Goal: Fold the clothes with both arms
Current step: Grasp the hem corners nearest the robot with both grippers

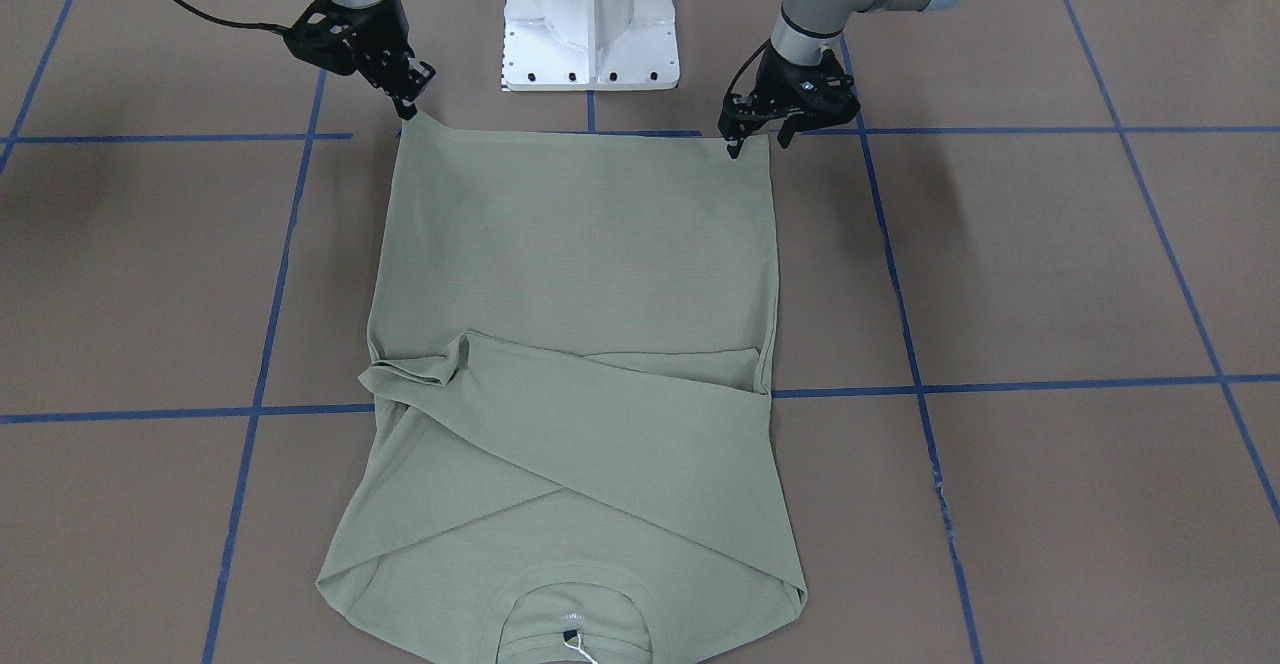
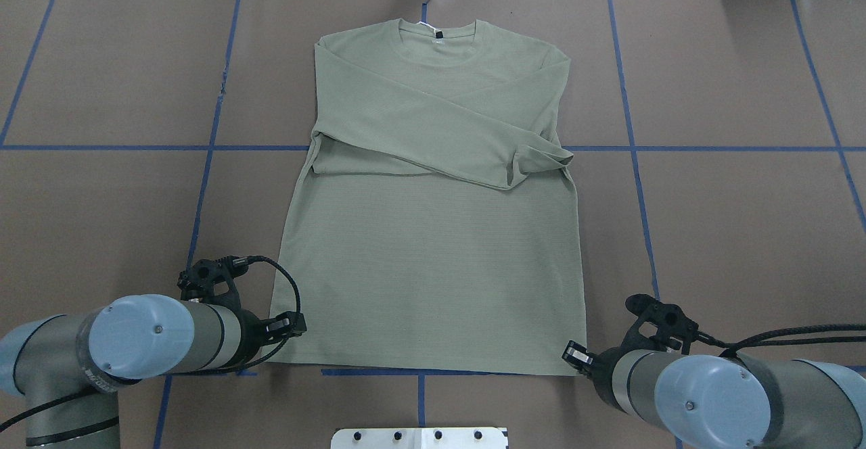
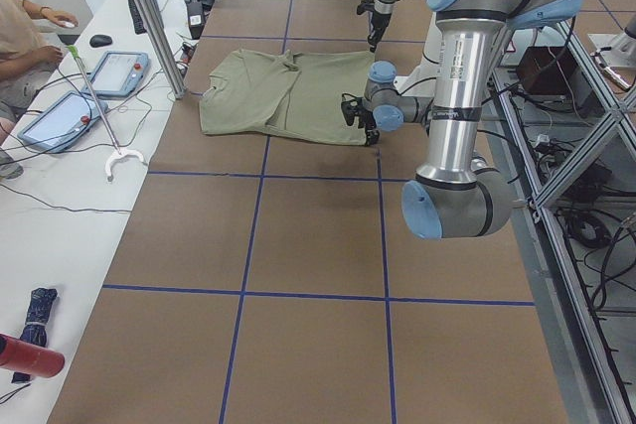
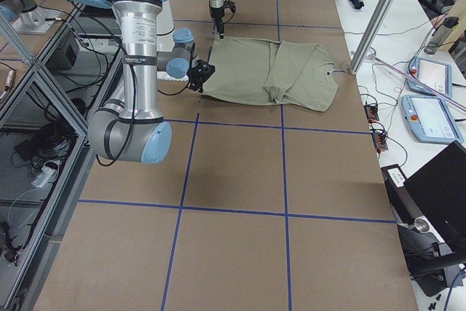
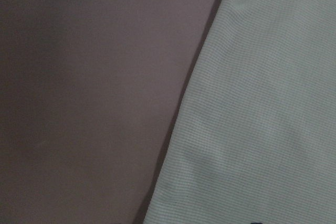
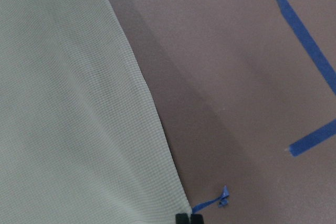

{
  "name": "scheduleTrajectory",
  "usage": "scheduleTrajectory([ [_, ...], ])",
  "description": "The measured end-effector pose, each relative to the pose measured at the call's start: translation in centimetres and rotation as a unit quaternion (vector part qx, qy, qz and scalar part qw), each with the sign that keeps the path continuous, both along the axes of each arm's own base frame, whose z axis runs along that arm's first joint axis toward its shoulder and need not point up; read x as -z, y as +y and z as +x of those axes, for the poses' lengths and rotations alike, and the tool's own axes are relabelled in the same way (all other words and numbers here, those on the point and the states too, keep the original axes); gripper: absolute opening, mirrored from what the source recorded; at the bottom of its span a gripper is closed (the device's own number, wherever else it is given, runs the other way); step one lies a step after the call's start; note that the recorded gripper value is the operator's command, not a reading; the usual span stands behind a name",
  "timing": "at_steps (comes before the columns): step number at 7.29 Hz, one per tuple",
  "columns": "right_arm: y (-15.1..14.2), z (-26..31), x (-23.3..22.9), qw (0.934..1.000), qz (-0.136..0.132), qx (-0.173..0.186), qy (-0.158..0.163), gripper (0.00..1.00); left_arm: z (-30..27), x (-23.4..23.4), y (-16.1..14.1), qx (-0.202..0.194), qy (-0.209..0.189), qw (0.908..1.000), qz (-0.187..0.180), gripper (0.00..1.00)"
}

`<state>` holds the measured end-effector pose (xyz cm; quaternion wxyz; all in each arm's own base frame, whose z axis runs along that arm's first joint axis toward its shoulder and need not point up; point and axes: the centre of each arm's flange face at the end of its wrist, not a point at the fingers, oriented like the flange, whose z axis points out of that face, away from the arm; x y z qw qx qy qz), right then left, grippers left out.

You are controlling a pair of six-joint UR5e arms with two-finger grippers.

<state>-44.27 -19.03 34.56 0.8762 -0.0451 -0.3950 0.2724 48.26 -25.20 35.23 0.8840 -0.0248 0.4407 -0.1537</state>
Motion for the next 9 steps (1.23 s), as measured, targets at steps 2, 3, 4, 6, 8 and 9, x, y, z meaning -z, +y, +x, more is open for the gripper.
scheduleTrajectory([
  [2, -0.12, 0.19, 0.25, 1.0000, 0.000, -0.002, -0.003, 0.00, 0.65, -0.82, 0.50, -0.006, -0.008, 0.9999, -0.003, 0.62],
  [3, -0.15, 0.22, 0.28, 1.0000, 0.000, -0.003, -0.003, 0.00, 0.85, -1.08, 0.66, -0.006, -0.011, 0.9999, -0.006, 0.59],
  [4, -0.19, 0.24, 0.33, 1.0000, 0.000, -0.004, -0.003, 0.00, 0.89, -1.11, 0.72, -0.004, -0.011, 0.9999, -0.010, 0.52],
  [6, -0.24, 0.27, 0.37, 1.0000, 0.000, -0.006, -0.004, 0.00, 0.86, -1.00, 0.79, -0.002, -0.009, 0.9999, -0.013, 0.38],
  [8, -0.21, 0.25, 0.43, 1.0000, 0.000, -0.007, -0.005, 0.00, 0.78, -0.82, 0.82, -0.002, -0.008, 0.9999, -0.014, 0.22],
  [9, -0.20, 0.27, 0.48, 1.0000, 0.001, -0.007, -0.005, 0.00, 0.76, -0.78, 0.85, -0.002, -0.008, 0.9999, -0.014, 0.25],
])
